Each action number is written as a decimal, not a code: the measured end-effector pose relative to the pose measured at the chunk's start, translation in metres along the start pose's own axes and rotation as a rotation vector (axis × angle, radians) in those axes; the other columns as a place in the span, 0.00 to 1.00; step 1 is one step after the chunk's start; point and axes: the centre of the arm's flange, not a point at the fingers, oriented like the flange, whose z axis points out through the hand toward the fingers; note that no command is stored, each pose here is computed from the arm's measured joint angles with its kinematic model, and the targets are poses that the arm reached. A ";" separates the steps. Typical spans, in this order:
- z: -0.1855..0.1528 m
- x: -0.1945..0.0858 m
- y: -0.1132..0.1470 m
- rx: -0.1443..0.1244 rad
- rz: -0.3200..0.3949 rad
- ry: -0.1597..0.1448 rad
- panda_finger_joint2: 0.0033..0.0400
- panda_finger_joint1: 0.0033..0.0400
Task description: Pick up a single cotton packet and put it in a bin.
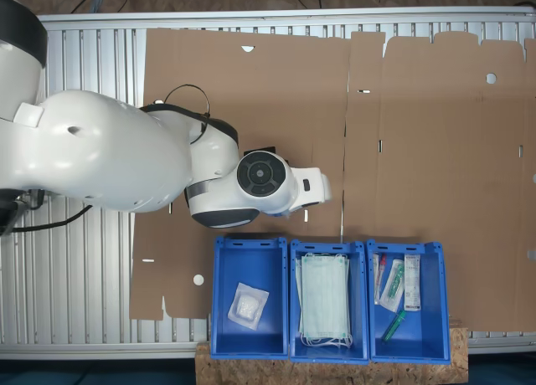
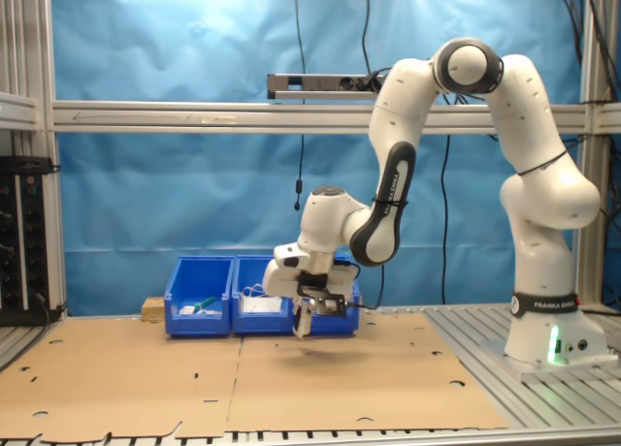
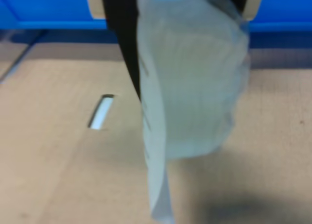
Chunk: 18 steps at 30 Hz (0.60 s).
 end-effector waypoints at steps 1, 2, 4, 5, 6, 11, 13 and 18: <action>-0.004 0.001 0.000 -0.003 0.000 0.006 0.06 0.06; -0.007 0.002 0.000 -0.006 0.000 0.012 0.06 0.06; -0.015 0.004 0.000 -0.014 0.000 0.024 0.06 0.06; -0.018 0.005 0.000 -0.017 0.001 0.029 0.06 0.06; -0.022 0.006 0.001 -0.021 0.001 0.035 0.06 0.06; -0.036 0.009 0.003 -0.040 0.002 0.058 0.06 0.06; -0.042 0.011 0.004 -0.048 0.003 0.067 0.06 0.06; -0.055 0.015 0.007 -0.064 0.001 0.085 0.06 0.06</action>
